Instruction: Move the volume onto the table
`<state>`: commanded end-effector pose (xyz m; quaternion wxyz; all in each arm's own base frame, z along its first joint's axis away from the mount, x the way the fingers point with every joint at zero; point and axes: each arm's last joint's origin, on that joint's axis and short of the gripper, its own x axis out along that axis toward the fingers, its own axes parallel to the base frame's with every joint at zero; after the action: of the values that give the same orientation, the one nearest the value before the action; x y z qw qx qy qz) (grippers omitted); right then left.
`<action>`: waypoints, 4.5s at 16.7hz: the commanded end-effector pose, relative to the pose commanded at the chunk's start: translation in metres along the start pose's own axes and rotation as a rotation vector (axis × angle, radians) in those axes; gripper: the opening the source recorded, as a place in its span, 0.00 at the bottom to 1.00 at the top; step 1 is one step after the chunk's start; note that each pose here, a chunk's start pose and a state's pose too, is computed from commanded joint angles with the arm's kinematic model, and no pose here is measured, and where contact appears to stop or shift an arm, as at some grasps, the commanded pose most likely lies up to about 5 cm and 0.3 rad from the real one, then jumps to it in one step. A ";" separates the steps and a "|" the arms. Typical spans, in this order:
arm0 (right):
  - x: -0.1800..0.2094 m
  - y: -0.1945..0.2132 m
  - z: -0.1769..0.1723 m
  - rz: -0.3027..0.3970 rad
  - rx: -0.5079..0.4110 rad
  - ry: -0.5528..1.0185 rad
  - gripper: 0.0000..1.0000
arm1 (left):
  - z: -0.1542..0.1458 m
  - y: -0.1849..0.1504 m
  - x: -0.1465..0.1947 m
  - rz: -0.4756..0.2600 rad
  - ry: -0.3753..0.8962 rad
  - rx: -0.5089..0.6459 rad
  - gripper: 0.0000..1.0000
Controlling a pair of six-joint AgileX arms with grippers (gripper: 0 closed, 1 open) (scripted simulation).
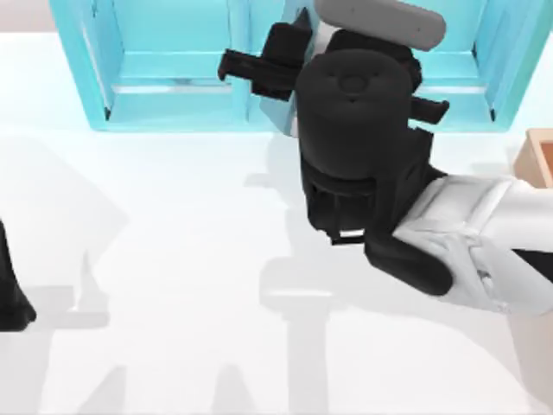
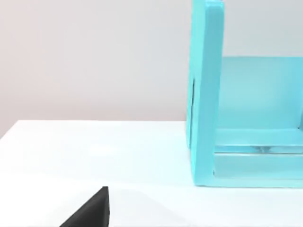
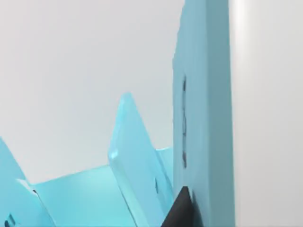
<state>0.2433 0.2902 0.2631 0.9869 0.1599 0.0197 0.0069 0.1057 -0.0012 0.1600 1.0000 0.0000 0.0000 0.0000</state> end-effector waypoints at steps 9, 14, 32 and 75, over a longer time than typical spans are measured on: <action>-0.110 -0.035 -0.052 0.164 -0.837 0.098 0.00 | 0.000 0.000 0.000 0.000 0.000 0.000 1.00; -0.166 -0.087 -0.078 0.320 -1.402 0.071 0.00 | 0.000 0.000 0.000 0.000 0.000 0.000 1.00; -0.203 -0.141 -0.097 0.457 -1.826 -0.009 0.00 | 0.000 0.000 0.000 0.000 0.000 0.000 1.00; -0.207 -0.150 -0.130 0.479 -1.823 0.011 1.00 | 0.000 0.000 0.000 0.000 0.000 0.000 1.00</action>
<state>0.0325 0.1852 0.1000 0.7035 -0.6744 -0.0219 0.2233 0.1057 -0.0012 0.1600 1.0000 0.0000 0.0000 0.0000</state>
